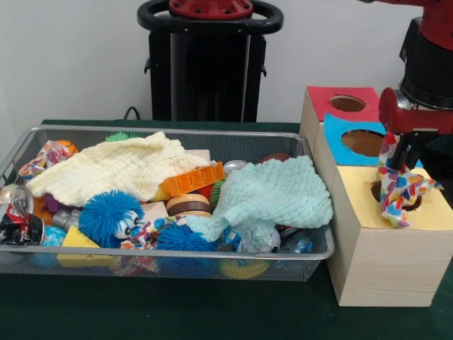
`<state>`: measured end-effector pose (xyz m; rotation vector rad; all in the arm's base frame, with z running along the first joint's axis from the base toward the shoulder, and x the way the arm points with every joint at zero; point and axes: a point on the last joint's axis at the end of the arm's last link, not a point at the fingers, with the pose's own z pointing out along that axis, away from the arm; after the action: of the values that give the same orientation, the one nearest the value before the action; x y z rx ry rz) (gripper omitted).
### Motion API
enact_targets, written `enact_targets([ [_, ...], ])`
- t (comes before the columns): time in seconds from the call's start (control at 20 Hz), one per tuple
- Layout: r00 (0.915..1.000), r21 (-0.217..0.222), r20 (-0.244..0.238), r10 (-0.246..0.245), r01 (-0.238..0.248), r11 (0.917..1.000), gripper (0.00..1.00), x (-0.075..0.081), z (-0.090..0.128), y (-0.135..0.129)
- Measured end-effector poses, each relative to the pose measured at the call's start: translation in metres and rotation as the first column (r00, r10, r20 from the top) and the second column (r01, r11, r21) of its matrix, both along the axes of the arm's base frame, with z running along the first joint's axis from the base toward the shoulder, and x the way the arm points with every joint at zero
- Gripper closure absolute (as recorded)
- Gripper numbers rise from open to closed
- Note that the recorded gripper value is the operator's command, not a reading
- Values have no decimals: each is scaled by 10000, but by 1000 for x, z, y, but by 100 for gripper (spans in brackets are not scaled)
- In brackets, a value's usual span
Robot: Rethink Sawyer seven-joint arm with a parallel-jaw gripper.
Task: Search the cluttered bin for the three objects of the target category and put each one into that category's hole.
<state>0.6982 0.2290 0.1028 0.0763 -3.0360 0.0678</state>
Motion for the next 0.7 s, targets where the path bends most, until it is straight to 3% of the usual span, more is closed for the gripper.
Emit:
enact_targets([
  [0.3,9989,-19,469,-32,33,10000,100,21,13,-9],
  [0.7,9970,-40,761,-167,170,9998,100,31,17,-22],
])
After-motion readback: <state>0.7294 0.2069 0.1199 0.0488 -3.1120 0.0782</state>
